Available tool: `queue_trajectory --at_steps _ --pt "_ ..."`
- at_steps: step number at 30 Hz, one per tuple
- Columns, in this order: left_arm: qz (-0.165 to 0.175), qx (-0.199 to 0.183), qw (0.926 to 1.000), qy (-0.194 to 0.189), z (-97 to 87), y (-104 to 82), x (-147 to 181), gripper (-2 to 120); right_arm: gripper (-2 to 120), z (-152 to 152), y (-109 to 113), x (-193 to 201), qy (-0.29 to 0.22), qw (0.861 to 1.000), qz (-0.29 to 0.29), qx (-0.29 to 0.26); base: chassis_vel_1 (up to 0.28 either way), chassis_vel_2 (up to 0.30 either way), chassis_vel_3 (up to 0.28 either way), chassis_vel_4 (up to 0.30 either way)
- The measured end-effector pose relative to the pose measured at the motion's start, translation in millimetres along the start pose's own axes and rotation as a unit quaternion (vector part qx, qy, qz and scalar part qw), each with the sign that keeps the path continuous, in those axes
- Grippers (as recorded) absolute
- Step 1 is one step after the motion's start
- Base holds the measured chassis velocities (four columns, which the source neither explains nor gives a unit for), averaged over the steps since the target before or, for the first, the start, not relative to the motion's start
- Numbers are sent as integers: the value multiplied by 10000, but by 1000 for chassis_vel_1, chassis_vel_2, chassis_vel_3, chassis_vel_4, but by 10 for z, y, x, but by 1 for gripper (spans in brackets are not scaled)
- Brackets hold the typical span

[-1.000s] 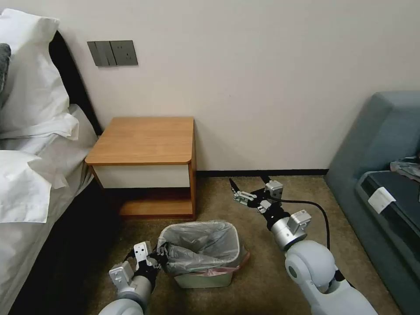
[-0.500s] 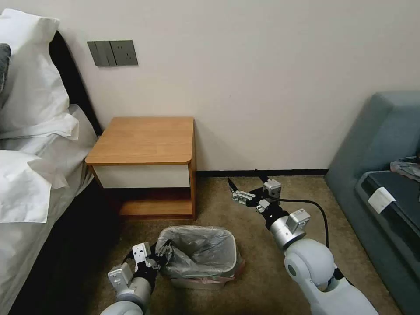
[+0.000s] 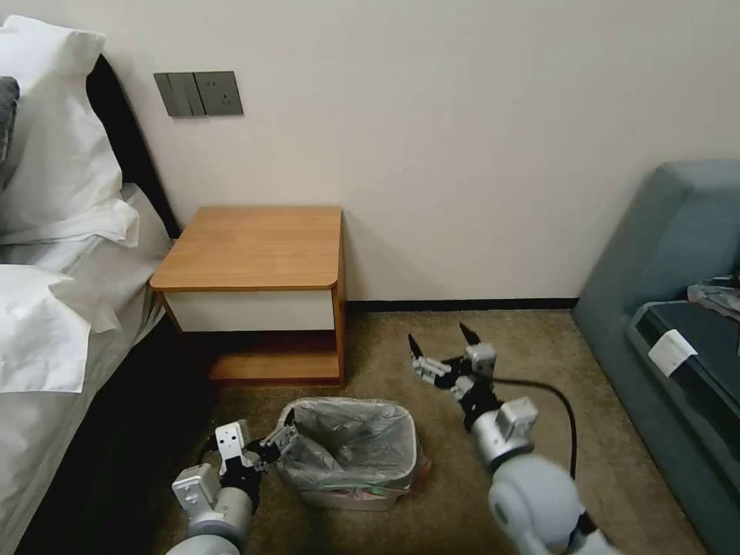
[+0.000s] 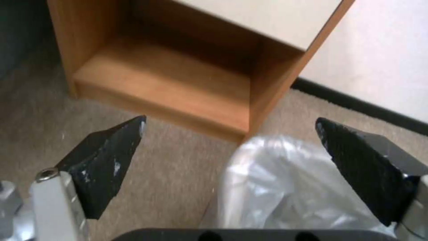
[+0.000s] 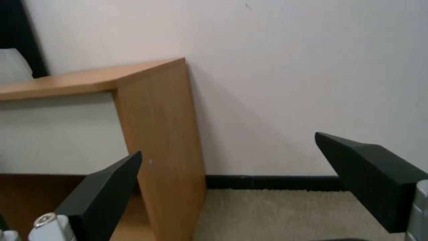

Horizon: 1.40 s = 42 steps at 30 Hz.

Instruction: Pick up the garbage bag from the table and place it over the trash can.

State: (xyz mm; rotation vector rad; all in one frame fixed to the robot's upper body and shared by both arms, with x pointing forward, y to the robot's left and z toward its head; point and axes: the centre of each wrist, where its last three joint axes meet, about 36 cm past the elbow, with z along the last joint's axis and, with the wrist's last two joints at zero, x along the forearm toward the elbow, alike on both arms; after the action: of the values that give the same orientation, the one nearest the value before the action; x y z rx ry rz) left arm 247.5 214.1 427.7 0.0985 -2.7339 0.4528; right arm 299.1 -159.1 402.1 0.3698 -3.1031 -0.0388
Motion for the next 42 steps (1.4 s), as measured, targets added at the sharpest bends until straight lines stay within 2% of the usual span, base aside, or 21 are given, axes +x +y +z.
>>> queue_trajectory --at_steps 2,3,4,6,7,8,10,17,42 --pt "91 -267 9987 -426 60 34 -25 99 100 111 79 63 -32 10000 77 -43 0 0 0 0" --pt "91 -267 9987 -426 60 34 -25 99 100 111 79 63 -32 10000 77 -43 0 0 0 0" --pt "148 -429 9968 -653 128 85 -54 97 100 153 96 79 -40 9999 115 -39 0 0 0 0" --pt "425 -682 9882 -1305 271 216 -120 97 100 246 77 95 -58 9996 247 107 0 0 0 0" --pt "425 -682 9882 -1305 271 216 -120 97 100 246 77 95 -58 9996 247 107 0 0 0 0" --pt "533 -881 9829 -1525 350 276 -150 97 100 290 48 100 -45 9992 334 207 0 0 0 0" --pt "656 -1126 9774 -1662 423 326 -171 97 100 365 -26 105 -46 9979 538 357 0 0 0 0" --pt "666 -1271 9734 -1788 455 394 -198 94 100 486 -168 152 -3 9958 790 470 0 0 0 0" --pt "637 -1237 9747 -1748 452 391 -197 93 100 482 -172 146 -5 9959 777 466 0 0 0 0"
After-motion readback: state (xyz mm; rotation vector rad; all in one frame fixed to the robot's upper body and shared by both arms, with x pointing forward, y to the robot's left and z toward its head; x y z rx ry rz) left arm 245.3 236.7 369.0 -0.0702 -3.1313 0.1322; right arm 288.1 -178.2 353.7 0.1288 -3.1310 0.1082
